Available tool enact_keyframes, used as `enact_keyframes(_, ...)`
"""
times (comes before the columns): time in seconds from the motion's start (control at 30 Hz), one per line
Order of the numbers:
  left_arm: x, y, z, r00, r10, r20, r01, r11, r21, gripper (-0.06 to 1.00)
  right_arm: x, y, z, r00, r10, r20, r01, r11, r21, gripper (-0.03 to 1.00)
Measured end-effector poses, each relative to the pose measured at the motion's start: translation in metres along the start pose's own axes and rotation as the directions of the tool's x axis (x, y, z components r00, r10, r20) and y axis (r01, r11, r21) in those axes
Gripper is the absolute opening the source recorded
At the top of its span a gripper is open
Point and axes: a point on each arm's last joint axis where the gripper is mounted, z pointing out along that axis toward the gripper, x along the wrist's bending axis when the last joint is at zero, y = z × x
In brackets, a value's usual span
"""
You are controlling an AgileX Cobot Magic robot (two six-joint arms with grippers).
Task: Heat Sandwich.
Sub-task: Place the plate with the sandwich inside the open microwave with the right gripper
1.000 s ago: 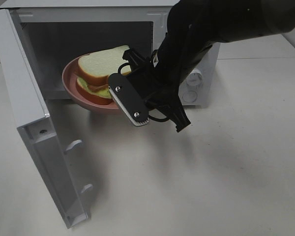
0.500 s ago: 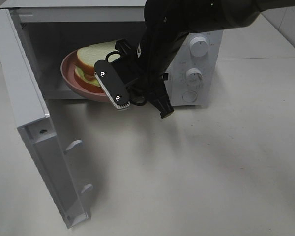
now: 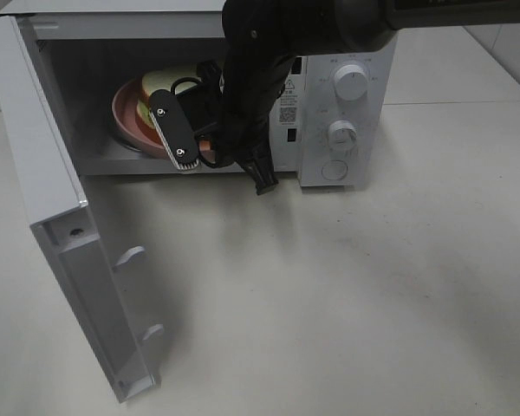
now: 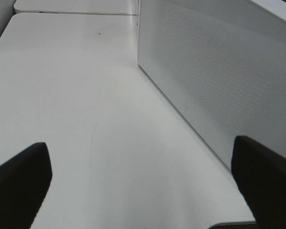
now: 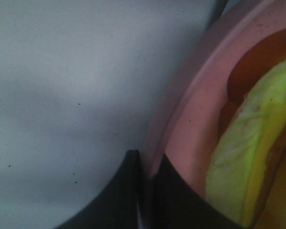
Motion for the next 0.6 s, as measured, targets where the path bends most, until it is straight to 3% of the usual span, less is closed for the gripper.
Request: enact_keyframes(0.6, 0.000, 0.000, 0.000, 1.000, 0.000, 0.000, 0.000, 1.000, 0.000, 0.96, -0.020, 0.003, 0.029, 1.000, -0.015, 0.022, 0.014, 0.999, 0.037, 0.04)
